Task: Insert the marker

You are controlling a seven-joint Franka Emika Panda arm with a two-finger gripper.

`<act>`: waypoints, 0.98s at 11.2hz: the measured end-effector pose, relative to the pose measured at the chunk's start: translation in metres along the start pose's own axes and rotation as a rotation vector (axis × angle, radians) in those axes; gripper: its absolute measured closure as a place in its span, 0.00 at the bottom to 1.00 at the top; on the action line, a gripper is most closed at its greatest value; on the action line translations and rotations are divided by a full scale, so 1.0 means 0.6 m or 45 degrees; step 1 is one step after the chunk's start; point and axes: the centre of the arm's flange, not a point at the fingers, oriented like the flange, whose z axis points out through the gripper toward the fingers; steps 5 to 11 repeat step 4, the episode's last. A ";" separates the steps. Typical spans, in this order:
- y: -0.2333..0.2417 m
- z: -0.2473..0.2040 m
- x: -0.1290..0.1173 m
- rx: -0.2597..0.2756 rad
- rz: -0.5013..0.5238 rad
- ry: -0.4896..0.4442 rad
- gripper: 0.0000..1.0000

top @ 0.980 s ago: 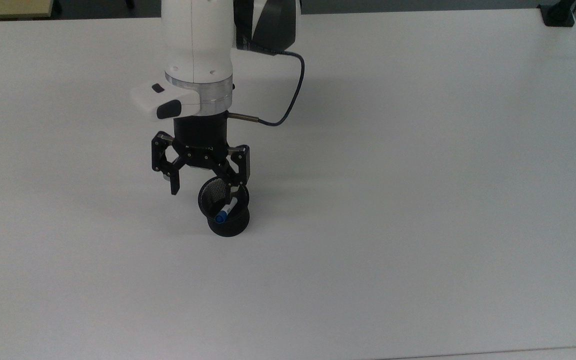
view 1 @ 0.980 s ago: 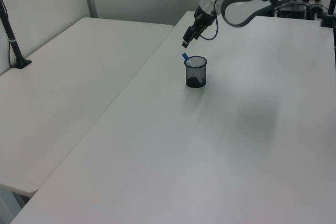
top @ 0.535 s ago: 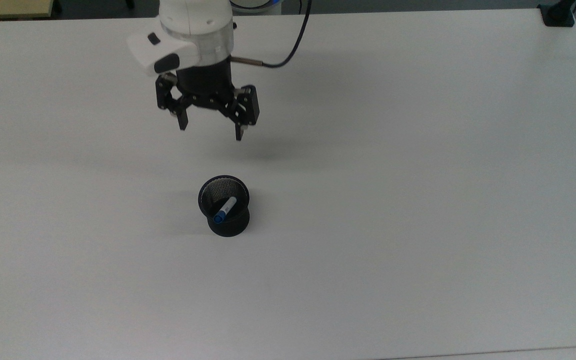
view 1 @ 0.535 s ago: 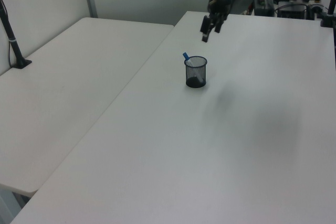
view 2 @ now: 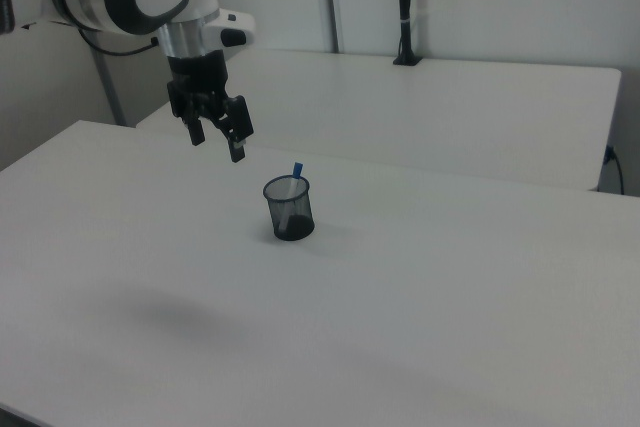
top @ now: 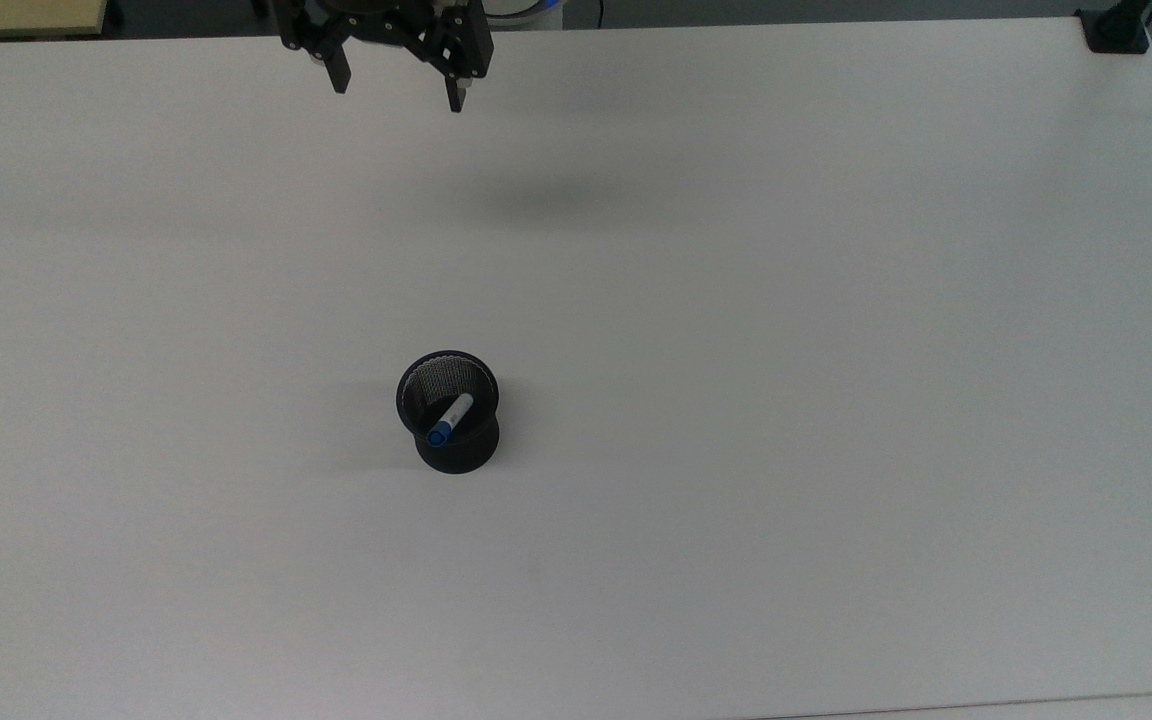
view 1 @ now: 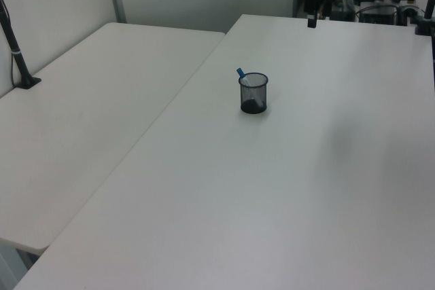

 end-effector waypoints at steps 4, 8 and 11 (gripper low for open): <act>0.010 0.012 -0.011 -0.004 -0.007 -0.024 0.00; 0.010 0.012 -0.011 -0.004 -0.007 -0.024 0.00; 0.010 0.012 -0.011 -0.004 -0.007 -0.024 0.00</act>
